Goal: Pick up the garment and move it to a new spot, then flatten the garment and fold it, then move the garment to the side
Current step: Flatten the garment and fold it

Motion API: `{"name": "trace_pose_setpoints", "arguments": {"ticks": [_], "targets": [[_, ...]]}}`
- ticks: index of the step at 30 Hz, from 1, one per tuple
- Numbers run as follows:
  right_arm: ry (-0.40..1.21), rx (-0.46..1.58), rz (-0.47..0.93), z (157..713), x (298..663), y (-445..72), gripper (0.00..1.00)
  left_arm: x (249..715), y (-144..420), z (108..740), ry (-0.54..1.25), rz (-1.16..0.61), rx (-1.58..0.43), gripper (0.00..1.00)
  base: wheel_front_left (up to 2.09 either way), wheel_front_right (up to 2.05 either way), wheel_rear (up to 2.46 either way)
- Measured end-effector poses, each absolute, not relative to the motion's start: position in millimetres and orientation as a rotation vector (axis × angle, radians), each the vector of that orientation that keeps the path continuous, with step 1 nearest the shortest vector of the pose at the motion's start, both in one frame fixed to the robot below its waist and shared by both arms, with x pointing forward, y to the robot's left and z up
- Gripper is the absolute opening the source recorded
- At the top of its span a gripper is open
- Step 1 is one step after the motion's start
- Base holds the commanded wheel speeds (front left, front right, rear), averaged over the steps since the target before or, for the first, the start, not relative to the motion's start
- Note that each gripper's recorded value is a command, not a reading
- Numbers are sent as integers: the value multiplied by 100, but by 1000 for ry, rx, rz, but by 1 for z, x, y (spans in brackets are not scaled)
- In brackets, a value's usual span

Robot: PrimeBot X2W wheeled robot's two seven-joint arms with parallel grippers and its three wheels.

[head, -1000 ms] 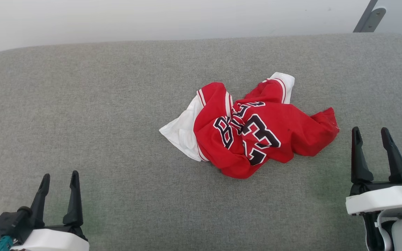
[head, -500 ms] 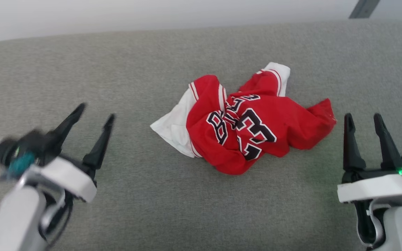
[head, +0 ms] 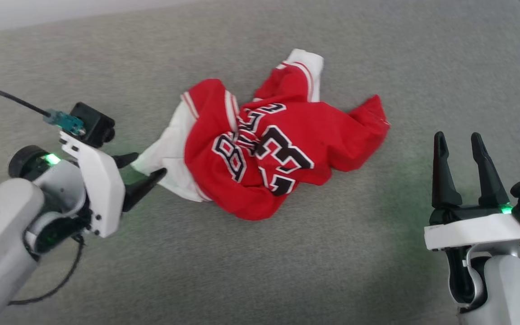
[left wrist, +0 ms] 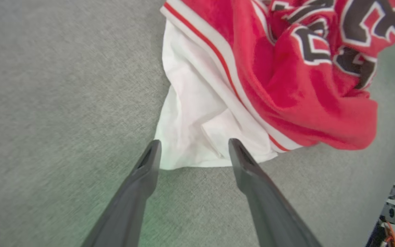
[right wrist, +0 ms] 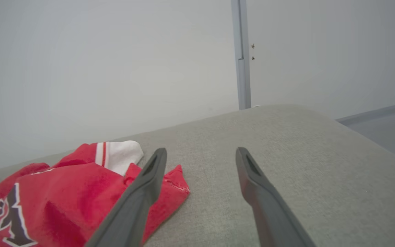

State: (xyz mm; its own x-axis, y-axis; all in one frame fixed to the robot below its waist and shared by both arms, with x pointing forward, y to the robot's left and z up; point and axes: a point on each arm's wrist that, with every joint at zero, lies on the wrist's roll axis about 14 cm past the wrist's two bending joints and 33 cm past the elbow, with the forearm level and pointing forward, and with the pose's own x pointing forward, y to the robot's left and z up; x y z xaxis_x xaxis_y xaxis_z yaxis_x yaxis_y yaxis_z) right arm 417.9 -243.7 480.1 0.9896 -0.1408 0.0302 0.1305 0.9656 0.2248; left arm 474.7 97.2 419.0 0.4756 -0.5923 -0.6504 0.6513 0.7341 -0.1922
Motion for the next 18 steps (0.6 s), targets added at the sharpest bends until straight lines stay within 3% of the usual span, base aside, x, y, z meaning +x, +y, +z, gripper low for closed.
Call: {"name": "trace_pose_setpoints", "arguments": {"ticks": [7, 8, 9, 10, 18], "targets": [[-32, 228, -207, 475, 409, -265, 100, 492, 100, 380, 896, -745, 103, 100, 0, 0, 0], [-31, 229, -215, 474, 407, -268, 100, 495, 98, 378, 902, -745, 97, 48, 0, 0, 0], [-29, 228, -221, 473, 406, -270, 100, 496, 95, 376, 911, -746, 82, 35, 0, 0, 0], [-27, 229, -225, 473, 405, -271, 100, 496, 94, 375, 915, -748, 79, 0, 0, 0, 0], [-30, 241, -217, 473, 407, -268, 100, 513, 119, 379, 865, -669, 88, 0, 0, 0, 0]]}}
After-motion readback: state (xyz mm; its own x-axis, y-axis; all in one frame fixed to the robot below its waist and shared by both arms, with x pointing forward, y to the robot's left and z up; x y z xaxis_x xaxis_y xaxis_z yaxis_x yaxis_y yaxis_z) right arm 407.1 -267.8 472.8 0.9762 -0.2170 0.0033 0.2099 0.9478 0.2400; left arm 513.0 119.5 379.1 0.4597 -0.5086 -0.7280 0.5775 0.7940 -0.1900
